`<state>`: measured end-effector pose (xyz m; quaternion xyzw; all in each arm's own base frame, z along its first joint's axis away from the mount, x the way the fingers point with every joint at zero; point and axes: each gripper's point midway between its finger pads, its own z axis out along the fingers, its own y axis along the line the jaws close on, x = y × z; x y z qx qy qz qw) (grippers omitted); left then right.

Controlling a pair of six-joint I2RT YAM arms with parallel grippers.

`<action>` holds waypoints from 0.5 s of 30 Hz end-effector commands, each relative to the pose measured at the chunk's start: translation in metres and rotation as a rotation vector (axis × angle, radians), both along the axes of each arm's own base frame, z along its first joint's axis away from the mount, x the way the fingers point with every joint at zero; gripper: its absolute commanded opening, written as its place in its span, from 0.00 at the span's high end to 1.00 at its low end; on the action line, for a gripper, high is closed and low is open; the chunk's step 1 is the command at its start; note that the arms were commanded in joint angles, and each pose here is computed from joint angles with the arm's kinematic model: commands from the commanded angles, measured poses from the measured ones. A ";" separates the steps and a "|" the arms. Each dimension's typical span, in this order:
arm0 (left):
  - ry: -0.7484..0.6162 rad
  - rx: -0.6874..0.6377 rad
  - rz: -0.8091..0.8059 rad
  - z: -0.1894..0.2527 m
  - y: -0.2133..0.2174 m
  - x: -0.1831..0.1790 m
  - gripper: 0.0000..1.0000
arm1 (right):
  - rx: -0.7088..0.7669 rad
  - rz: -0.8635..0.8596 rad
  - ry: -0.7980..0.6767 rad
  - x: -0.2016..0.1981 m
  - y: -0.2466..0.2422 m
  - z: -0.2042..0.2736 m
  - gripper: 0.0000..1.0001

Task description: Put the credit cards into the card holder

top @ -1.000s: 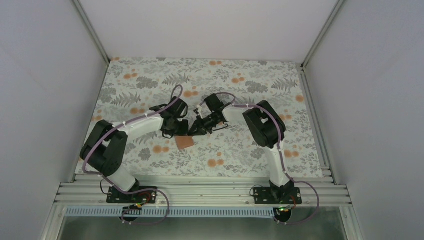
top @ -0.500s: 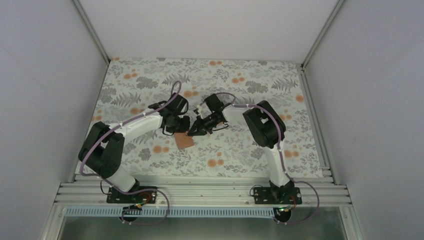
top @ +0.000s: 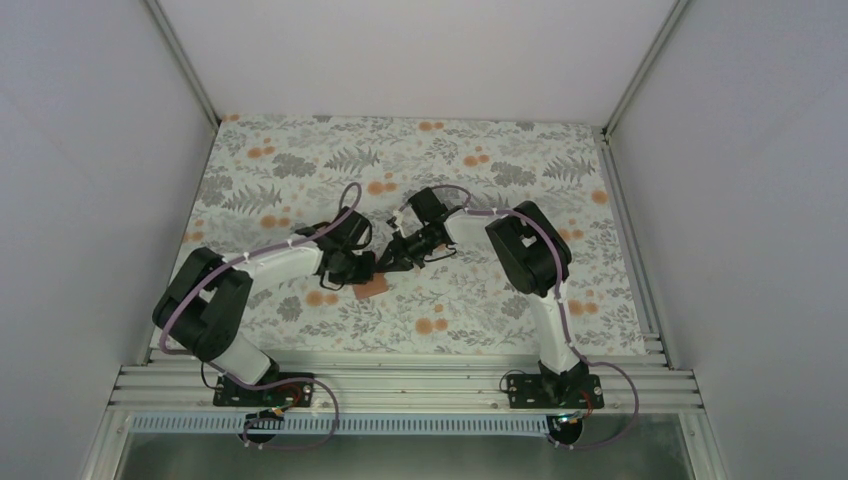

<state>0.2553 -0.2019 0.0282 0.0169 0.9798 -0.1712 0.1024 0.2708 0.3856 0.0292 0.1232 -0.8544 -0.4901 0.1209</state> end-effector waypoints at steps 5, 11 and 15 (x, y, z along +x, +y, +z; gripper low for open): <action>-0.048 0.122 0.047 0.035 0.016 0.015 0.97 | -0.175 0.007 0.050 -0.021 -0.014 -0.044 0.95; -0.189 0.117 0.069 0.088 0.018 0.037 0.73 | -0.090 0.036 -0.084 0.004 0.005 0.010 0.82; -0.306 0.130 0.086 0.124 0.028 0.051 0.35 | -0.027 0.028 -0.242 0.036 0.017 0.073 0.47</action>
